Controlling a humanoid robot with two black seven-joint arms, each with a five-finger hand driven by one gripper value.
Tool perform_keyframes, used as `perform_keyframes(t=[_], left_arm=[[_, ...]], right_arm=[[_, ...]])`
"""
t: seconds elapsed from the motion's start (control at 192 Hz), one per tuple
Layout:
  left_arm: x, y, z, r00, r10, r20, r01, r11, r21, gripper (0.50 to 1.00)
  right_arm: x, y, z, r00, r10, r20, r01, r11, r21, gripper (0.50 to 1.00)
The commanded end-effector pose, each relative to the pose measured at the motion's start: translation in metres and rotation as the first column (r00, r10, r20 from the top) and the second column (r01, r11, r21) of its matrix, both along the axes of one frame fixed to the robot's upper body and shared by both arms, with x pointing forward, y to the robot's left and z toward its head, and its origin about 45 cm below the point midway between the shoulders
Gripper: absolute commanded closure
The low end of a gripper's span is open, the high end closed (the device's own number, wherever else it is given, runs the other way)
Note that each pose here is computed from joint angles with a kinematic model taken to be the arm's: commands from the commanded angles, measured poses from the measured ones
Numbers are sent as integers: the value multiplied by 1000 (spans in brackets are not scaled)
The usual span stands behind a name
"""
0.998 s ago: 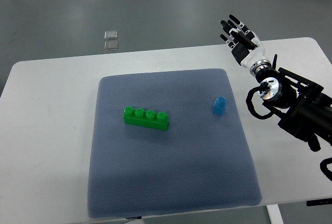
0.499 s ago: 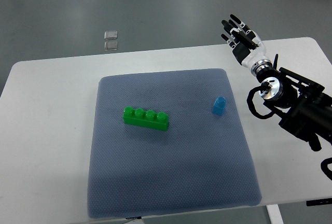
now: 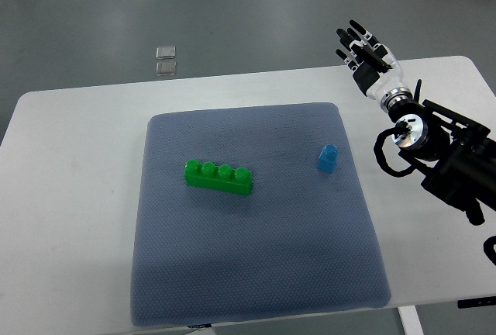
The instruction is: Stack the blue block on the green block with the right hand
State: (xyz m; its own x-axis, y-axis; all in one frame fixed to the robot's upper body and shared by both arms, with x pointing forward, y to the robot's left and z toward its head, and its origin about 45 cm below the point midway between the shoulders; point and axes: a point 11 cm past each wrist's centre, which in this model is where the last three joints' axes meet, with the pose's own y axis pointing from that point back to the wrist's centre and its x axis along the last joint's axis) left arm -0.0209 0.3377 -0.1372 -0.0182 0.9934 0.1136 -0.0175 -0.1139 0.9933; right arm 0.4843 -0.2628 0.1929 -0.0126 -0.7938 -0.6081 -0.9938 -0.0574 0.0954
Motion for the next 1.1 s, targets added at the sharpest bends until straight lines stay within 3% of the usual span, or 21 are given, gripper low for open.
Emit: perform_keyframes(t=[0.0, 0.218, 0.462, 0.707, 0.899, 1.096], left_arm=[[0, 1, 0, 1000, 0, 0, 0, 1000, 2, 500], [0, 0, 0, 1000, 0, 0, 0, 1000, -1, 500], [0, 0, 0, 1000, 0, 0, 0, 1000, -1, 500], [0, 0, 0, 1000, 0, 0, 0, 1000, 0, 500], [0, 0, 0, 1000, 0, 0, 0, 1000, -1, 500], [0, 0, 0, 1000, 0, 0, 0, 1000, -1, 500]], right_arm=[[1, 1, 2, 1000, 6, 4, -6, 1000, 0, 587], [3, -15, 13, 999, 33, 42, -30, 996, -81, 587], [7, -25, 48, 970, 206, 127, -153, 928, -340, 587], [0, -45, 82, 900, 421, 111, -218, 656, -722, 587], [0, -41, 106, 833, 549, 69, -259, 497, -828, 587], [-10, -20, 119, 713, 699, -49, -272, 211, -939, 587]])
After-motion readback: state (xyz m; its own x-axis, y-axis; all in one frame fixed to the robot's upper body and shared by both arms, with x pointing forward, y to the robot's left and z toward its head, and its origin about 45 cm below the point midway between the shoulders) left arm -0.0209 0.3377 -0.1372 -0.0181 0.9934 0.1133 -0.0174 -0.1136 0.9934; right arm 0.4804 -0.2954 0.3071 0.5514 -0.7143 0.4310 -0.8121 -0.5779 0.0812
